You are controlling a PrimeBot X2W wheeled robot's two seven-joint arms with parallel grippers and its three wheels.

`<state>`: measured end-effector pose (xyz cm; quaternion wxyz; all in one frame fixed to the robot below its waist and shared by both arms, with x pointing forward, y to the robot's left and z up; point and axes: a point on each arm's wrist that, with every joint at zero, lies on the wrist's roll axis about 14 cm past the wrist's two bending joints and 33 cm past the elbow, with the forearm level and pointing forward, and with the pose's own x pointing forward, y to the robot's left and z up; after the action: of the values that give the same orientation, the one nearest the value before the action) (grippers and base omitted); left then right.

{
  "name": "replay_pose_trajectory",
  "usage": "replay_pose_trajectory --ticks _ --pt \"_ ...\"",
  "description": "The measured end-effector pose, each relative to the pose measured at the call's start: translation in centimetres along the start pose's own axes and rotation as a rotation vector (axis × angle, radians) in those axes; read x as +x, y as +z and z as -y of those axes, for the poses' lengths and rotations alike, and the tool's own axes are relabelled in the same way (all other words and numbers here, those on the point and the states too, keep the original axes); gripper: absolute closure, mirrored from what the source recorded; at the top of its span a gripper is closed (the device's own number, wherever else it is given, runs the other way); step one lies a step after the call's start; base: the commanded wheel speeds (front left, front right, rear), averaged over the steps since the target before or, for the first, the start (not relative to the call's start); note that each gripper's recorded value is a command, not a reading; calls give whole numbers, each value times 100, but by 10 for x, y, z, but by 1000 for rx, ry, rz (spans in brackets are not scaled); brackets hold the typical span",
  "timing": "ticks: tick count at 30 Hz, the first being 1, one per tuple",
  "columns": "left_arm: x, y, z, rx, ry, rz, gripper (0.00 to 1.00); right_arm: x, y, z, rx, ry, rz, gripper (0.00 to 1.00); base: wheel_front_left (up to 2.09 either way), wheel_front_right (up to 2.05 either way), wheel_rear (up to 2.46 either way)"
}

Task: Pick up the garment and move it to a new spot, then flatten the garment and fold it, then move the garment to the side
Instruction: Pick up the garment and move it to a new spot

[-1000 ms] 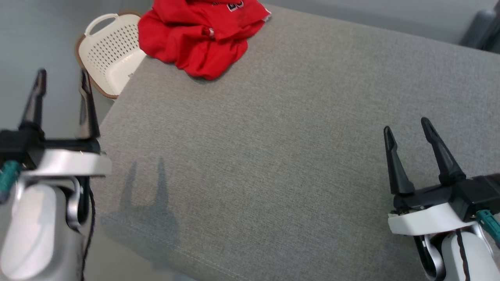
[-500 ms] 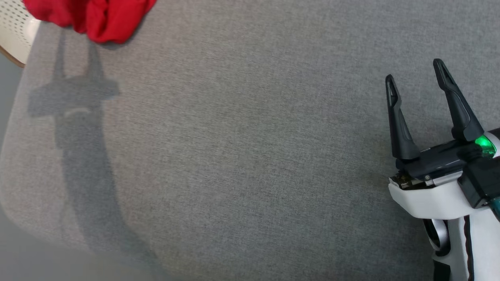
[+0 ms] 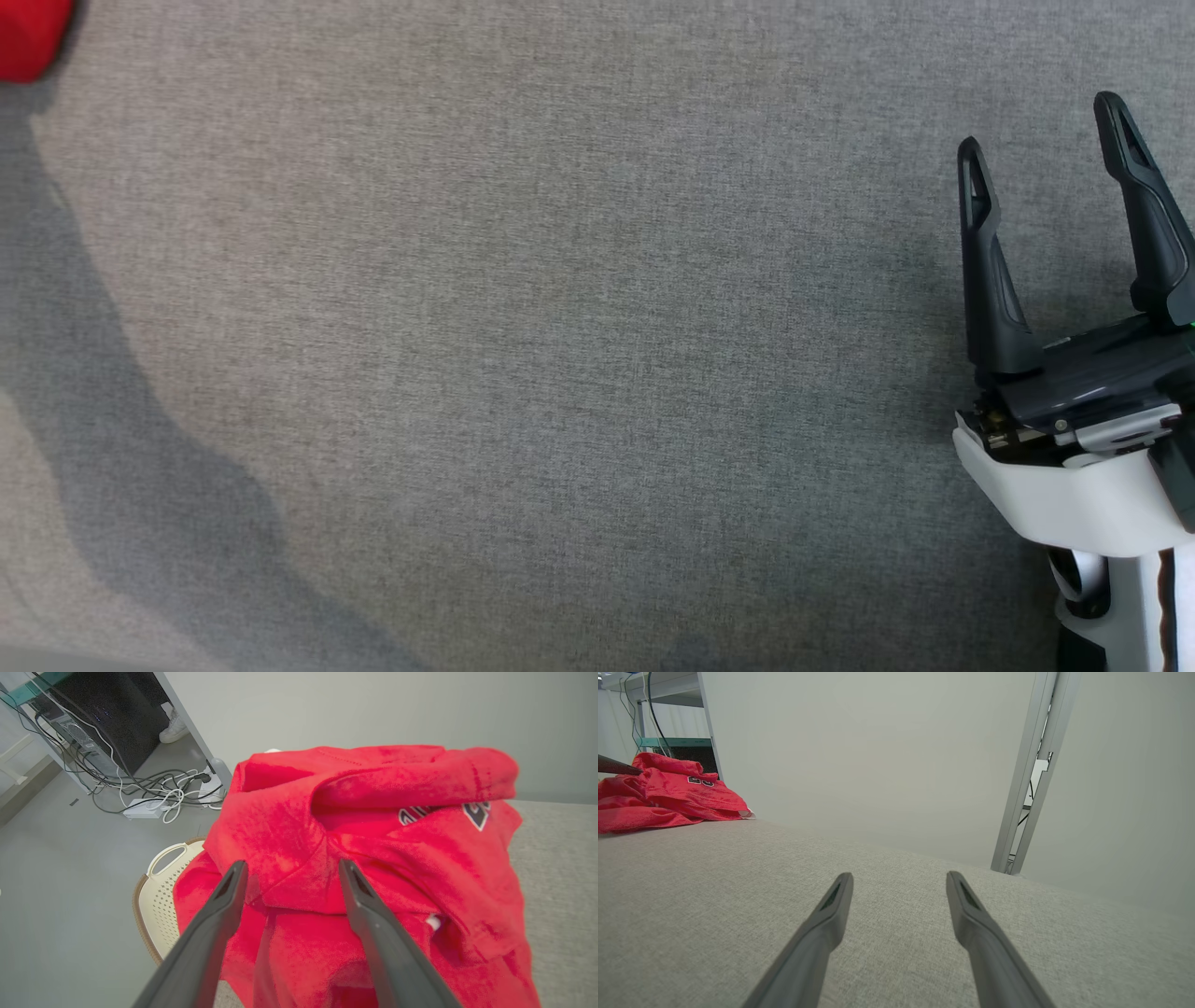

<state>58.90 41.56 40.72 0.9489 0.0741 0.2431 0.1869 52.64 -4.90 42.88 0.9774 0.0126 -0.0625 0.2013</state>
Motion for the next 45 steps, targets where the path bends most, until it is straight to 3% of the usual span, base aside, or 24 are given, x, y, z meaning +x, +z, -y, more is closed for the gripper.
replay_pose_trajectory --ticks 9,10,11,13,24,34,39,45 --pt "16 -3 22 -33 -53 -3 0 -4 -5 9 -11 -20 -13 0 0 0 0" --pt "17 -5 24 -29 -56 -9 11 -4 -5 9 -12 -22 -12 0 0 0 0" --pt "18 -6 24 -27 -56 -14 55 -4 -5 10 -13 -23 -9 0 0 0 0" --pt "19 -6 24 -25 -54 -16 100 -4 -4 11 -15 -26 -7 0 0 0 0" --pt "19 -4 13 -6 -28 -35 100 -6 1 20 -22 -48 3 0 0 0 0" --pt "5 55 10 56 -51 85 100 -5 21 21 -1 -57 39 0 0 0 0" --pt "-12 108 32 124 -112 208 100 -9 40 27 6 -77 66 0 0 0 0" --pt "-56 166 100 193 -286 358 100 -21 75 40 8 -126 114 0 0 0 0"
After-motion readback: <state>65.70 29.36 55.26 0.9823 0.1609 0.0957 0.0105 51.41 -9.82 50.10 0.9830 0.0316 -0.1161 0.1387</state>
